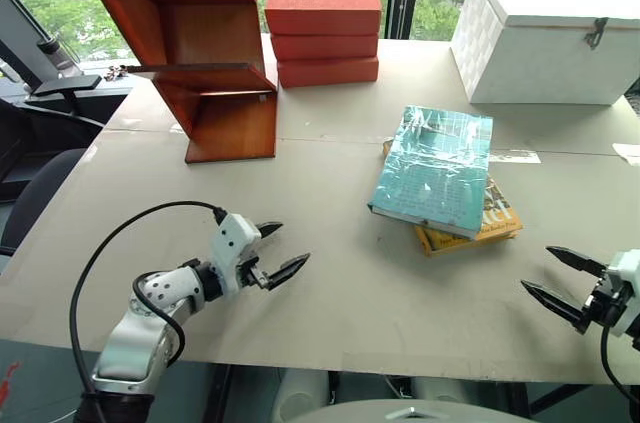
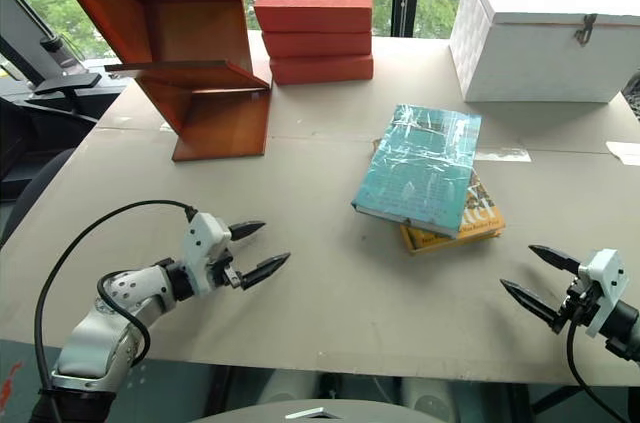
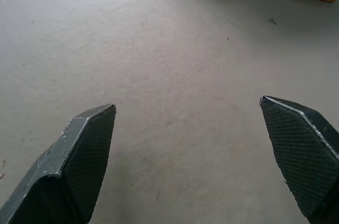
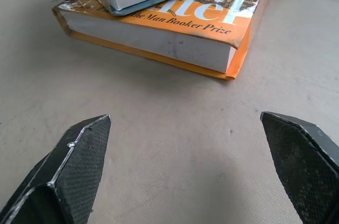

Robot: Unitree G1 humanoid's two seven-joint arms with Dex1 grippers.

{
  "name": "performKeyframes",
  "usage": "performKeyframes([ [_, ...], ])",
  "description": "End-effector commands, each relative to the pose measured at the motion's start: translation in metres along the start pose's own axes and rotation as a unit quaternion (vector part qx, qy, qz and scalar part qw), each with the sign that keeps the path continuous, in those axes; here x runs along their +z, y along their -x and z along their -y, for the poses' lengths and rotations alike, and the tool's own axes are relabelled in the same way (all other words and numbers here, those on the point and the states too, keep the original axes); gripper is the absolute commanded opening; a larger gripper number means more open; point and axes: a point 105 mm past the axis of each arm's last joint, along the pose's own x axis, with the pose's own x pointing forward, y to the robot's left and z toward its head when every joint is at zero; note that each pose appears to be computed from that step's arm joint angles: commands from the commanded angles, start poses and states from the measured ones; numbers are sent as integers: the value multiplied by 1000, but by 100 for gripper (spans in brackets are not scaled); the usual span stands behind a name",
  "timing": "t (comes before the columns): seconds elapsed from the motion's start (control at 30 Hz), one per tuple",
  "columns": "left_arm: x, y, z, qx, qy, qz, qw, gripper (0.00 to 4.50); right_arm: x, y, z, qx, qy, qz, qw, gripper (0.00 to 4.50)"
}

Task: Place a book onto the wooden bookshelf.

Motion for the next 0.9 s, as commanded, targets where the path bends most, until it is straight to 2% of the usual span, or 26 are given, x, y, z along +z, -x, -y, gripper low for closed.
performKeyframes([
  [0.03, 11, 5, 2, -11, -10, 16, 1000, 448, 12, 5, 2, -3, 17, 12, 1000, 450],
  [0.3, 27, -4, -11, -31, 0, 36, 999, 448, 25, 4, 1, -15, 34, 30, 999, 450],
  [0.57, 57, -46, -26, -102, 62, 52, 991, 448, 58, -1, -8, -14, 44, 81, 996, 450],
  [0.67, 64, -69, -30, -139, 156, 37, 977, 448, 74, -4, -12, -6, 47, 104, 993, 450],
  [0.8, 88, -102, -33, -188, 314, 48, 930, 448, 100, -7, -25, 20, 43, 141, 989, 450],
  [0.9, 93, -122, -36, -190, 350, 29, 917, 448, 108, -10, -32, 34, 47, 142, 988, 450],
])
